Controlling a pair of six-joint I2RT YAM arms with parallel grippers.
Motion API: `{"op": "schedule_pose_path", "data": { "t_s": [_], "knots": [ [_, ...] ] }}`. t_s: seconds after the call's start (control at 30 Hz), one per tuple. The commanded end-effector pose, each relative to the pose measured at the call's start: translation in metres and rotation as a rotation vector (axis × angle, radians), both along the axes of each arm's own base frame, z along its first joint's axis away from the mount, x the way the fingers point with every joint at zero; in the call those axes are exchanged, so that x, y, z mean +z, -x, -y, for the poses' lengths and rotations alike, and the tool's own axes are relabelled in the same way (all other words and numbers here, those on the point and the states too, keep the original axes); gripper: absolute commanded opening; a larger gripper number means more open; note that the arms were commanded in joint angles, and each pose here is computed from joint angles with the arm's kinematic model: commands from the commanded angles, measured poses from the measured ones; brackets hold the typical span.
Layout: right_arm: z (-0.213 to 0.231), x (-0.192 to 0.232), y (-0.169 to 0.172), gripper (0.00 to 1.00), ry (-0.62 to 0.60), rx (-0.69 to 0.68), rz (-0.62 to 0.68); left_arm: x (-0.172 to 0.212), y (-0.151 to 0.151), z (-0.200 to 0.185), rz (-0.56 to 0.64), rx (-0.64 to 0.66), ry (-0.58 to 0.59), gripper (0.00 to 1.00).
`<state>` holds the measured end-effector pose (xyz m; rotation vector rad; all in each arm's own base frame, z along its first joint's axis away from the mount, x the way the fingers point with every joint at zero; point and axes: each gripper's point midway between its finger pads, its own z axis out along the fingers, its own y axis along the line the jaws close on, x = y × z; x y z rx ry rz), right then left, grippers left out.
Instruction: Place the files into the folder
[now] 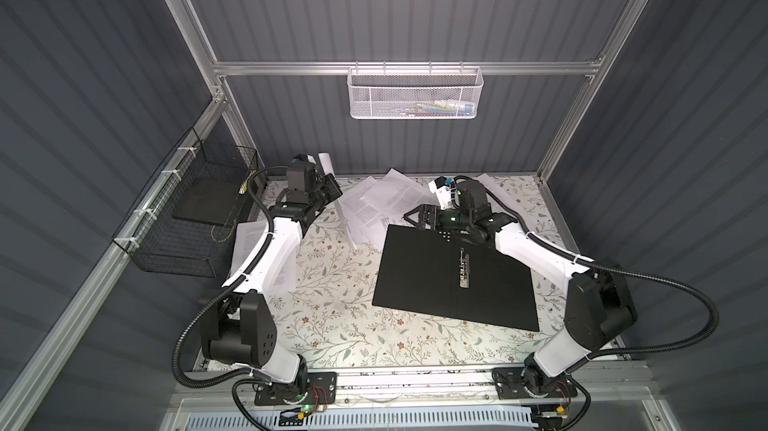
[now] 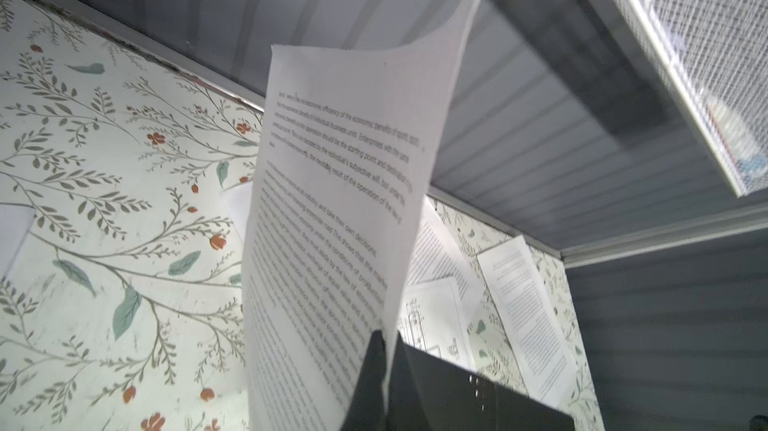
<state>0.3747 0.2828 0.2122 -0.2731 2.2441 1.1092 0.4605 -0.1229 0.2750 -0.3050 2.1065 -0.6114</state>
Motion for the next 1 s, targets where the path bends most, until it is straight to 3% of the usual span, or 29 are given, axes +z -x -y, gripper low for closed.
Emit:
{"op": "schedule_pose_path", "data": {
  "t_s": [0.0,0.23,0.4,0.5,0.83,0.97],
  "knots": [
    [0.026,-0.004,0.001,0.99,0.029,-0.065,0.027,0.009,0.026,0.014,-0.042,-0.084,-0.144,0.0],
    [0.062,-0.014,0.002,0.99,0.002,-0.109,0.04,0.03,0.05,0.094,-0.028,-0.307,-0.112,0.0],
    [0.072,-0.007,0.001,0.99,-0.091,-0.072,0.123,0.041,0.078,0.18,-0.03,-0.539,0.006,0.0],
    [0.073,0.005,0.002,0.99,-0.139,-0.041,0.183,0.064,0.096,0.212,-0.012,-0.657,0.113,0.0],
    [0.067,0.042,0.003,0.99,-0.218,0.028,0.365,0.143,0.125,0.192,0.097,-0.728,0.331,0.0],
    [0.063,0.045,-0.003,0.99,-0.268,0.054,0.388,0.158,0.122,0.177,0.107,-0.752,0.499,0.0]
  ]
}}
